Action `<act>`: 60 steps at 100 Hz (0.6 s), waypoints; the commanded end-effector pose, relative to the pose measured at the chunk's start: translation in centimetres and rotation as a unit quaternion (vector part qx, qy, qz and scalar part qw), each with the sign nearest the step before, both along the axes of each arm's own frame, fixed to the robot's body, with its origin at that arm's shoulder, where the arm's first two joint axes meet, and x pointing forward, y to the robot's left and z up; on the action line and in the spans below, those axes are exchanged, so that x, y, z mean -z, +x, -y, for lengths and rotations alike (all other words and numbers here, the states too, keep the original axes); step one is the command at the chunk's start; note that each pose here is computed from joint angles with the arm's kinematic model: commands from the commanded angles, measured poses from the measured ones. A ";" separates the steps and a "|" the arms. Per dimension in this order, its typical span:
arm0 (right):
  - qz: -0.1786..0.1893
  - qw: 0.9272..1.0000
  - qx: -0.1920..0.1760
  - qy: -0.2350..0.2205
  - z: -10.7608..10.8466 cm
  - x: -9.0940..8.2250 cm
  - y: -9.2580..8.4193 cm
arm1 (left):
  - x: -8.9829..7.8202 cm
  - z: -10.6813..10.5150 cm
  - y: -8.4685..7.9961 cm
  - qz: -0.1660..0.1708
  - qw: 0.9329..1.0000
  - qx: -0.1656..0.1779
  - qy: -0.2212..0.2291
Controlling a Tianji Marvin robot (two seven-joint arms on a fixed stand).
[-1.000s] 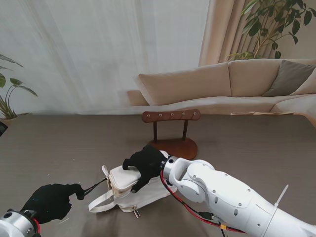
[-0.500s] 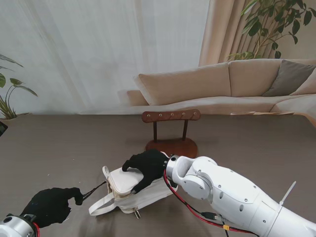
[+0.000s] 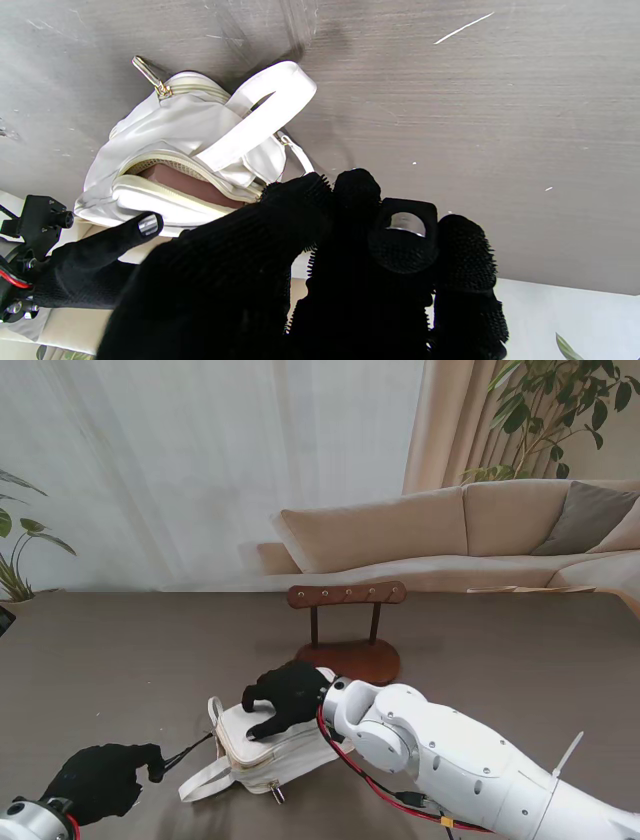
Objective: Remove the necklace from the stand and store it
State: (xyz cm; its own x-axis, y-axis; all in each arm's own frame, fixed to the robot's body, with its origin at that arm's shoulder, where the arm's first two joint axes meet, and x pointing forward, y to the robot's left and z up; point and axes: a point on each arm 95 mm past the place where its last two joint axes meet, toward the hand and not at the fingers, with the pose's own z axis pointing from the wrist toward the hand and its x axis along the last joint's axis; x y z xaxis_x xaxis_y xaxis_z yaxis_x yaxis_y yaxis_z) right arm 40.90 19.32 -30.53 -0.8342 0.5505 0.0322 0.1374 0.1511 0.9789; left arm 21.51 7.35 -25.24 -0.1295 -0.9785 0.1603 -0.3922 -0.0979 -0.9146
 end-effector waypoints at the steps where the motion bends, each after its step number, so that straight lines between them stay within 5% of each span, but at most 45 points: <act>1: -0.021 0.999 -0.005 -0.031 0.4 2.1 -0.9 | 0.1 0.1 -0.4 -0.009 1.000 0.001 -0.001; 23: 0.013 0.998 -0.006 -0.068 0.7 2.5 -0.7 | 0.0 0.5 -1.1 -0.006 1.000 0.017 -0.018; 60: 0.017 0.994 0.014 -0.104 0.9 3.6 0.2 | 0.1 2.2 -2.4 -0.006 0.997 0.071 0.000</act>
State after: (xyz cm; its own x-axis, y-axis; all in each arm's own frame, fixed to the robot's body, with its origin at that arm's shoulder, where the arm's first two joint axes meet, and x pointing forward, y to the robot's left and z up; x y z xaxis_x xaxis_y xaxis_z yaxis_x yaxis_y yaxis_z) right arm 41.02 20.64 -30.09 -0.8375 0.5370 -0.1008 0.0357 0.2379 0.9706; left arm 19.53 6.06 -26.02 -0.2332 -0.9581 0.1664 -0.3997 -0.0616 -0.9146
